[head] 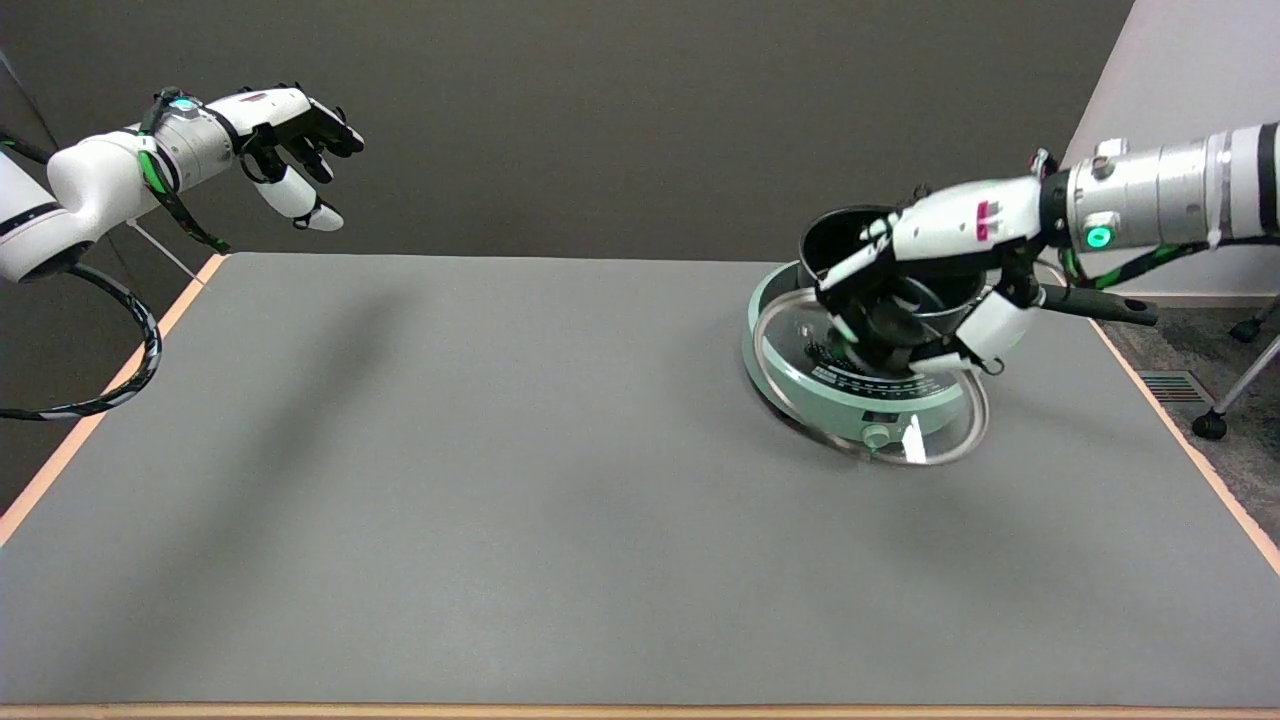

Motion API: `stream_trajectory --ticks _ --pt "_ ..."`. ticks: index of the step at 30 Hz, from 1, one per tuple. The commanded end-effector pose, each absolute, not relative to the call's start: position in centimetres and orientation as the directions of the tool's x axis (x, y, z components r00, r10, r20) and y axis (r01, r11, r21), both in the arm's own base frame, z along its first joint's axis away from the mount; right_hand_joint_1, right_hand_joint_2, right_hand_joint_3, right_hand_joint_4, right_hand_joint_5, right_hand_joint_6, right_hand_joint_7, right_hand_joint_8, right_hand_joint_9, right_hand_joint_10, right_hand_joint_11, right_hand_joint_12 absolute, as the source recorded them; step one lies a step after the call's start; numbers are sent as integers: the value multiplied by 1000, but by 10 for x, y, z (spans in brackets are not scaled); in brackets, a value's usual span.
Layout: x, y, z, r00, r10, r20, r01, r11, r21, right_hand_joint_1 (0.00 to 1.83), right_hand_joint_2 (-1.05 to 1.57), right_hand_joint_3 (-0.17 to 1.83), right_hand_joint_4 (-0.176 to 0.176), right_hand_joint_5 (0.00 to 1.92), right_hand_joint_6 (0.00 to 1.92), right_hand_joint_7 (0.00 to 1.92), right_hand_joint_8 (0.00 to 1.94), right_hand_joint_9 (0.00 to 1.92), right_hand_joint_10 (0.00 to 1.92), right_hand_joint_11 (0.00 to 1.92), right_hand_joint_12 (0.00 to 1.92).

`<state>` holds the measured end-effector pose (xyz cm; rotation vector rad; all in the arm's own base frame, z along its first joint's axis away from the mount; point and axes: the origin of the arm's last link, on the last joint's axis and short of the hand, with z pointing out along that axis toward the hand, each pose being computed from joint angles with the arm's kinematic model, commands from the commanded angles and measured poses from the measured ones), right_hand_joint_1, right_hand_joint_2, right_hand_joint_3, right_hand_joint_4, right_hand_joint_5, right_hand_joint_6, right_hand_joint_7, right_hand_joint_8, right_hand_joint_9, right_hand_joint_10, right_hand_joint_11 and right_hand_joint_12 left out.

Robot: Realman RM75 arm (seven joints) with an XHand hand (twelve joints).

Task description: Pick up the pot lid.

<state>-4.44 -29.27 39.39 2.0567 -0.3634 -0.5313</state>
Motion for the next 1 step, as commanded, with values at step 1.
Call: stream_trajectory --ticks 1 --pt "-109 -276 379 712 -677 -186 -184 -436 881 1453 1078 516 110 326 1556 599 1683 499 1919 23 1890"
